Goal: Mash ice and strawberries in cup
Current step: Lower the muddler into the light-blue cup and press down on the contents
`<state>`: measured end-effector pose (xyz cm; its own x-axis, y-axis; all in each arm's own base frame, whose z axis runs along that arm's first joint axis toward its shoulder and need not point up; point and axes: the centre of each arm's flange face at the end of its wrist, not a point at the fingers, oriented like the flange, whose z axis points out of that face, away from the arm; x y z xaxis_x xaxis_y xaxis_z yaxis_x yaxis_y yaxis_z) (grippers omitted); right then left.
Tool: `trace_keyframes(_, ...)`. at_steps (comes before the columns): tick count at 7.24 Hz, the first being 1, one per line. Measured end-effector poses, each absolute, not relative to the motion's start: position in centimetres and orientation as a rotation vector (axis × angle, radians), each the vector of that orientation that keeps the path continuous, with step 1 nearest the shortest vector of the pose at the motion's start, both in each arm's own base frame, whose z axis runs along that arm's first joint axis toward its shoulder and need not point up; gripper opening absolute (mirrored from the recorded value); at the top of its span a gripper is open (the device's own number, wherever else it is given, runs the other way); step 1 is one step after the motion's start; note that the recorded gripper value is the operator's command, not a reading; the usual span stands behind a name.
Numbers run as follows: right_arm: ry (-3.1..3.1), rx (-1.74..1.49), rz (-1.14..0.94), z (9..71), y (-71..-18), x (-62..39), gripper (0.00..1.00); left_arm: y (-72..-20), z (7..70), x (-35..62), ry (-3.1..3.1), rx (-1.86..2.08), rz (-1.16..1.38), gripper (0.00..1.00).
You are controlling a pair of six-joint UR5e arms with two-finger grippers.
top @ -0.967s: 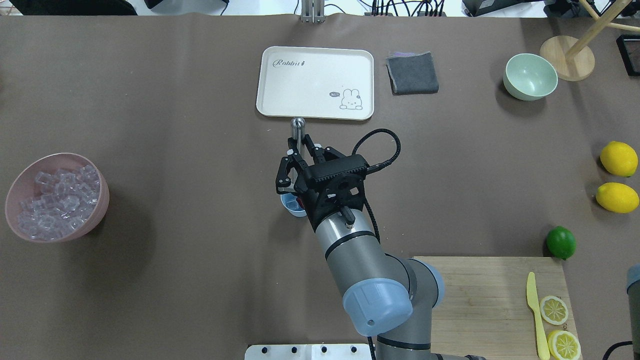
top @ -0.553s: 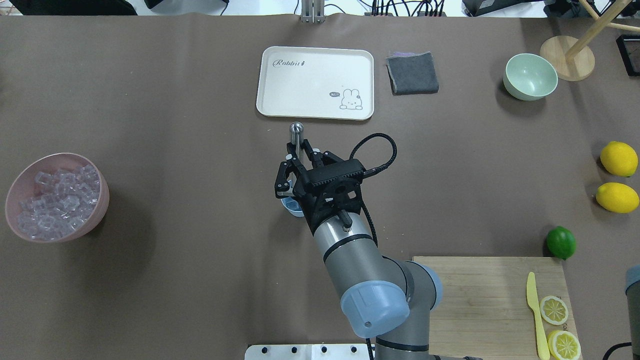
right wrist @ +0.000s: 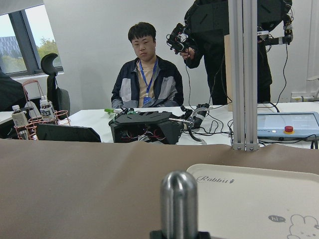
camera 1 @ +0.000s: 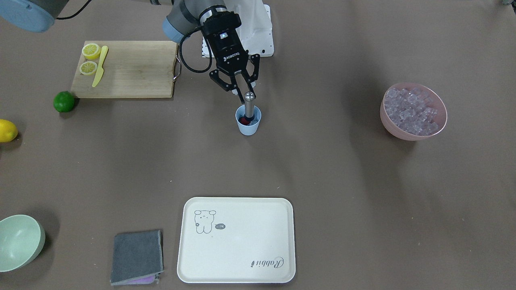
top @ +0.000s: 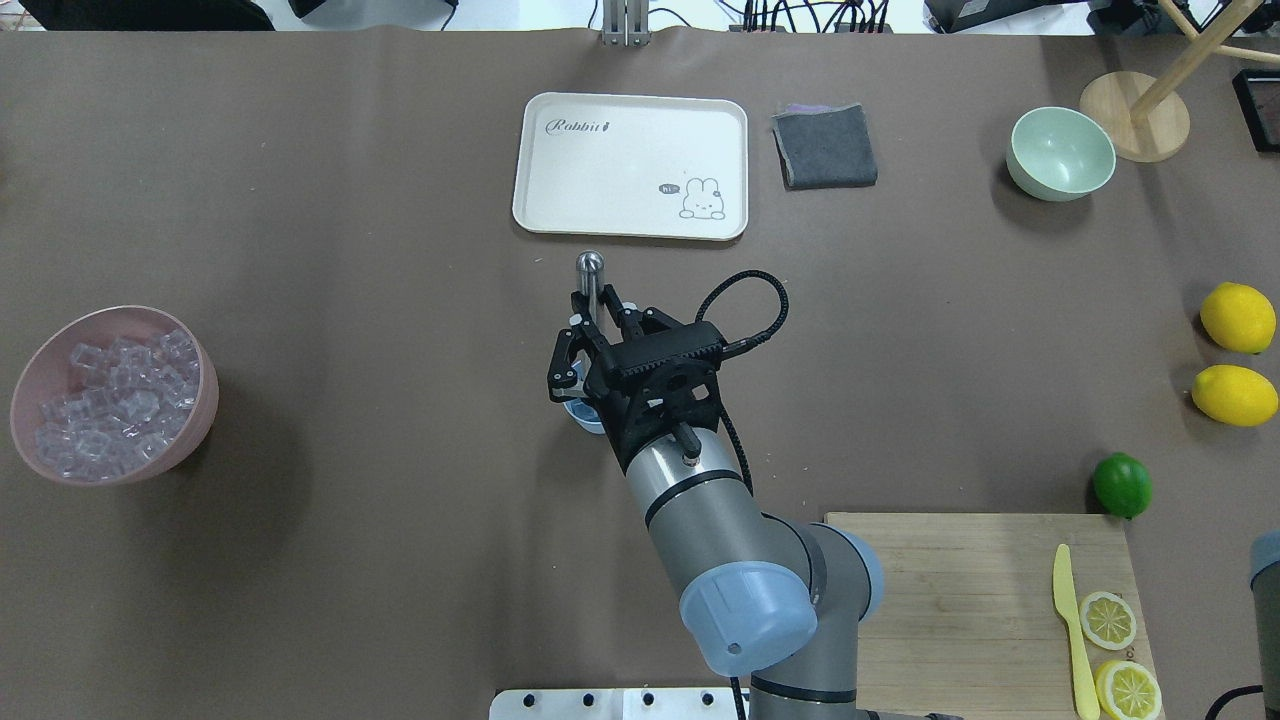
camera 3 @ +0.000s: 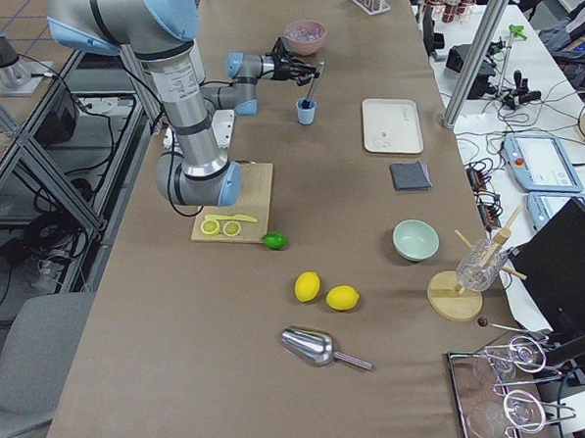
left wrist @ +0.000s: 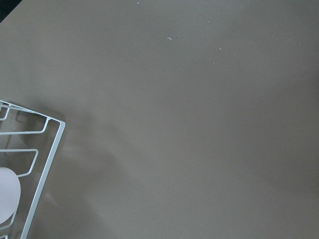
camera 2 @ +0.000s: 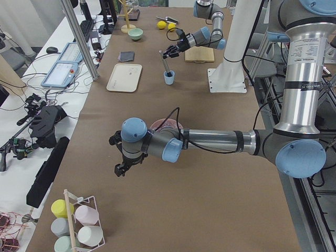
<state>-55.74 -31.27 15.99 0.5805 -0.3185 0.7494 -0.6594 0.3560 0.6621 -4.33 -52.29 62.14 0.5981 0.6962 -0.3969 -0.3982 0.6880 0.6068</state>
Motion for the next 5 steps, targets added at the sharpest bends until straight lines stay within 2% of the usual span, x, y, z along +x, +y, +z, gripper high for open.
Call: trace_keyframes(5, -1.009, 1.250, 0.287, 14.4, -33.6, -53.4, 0.00, -52.5, 62.1, -4.3, 0.663, 0.499, 0.666, 0.97)
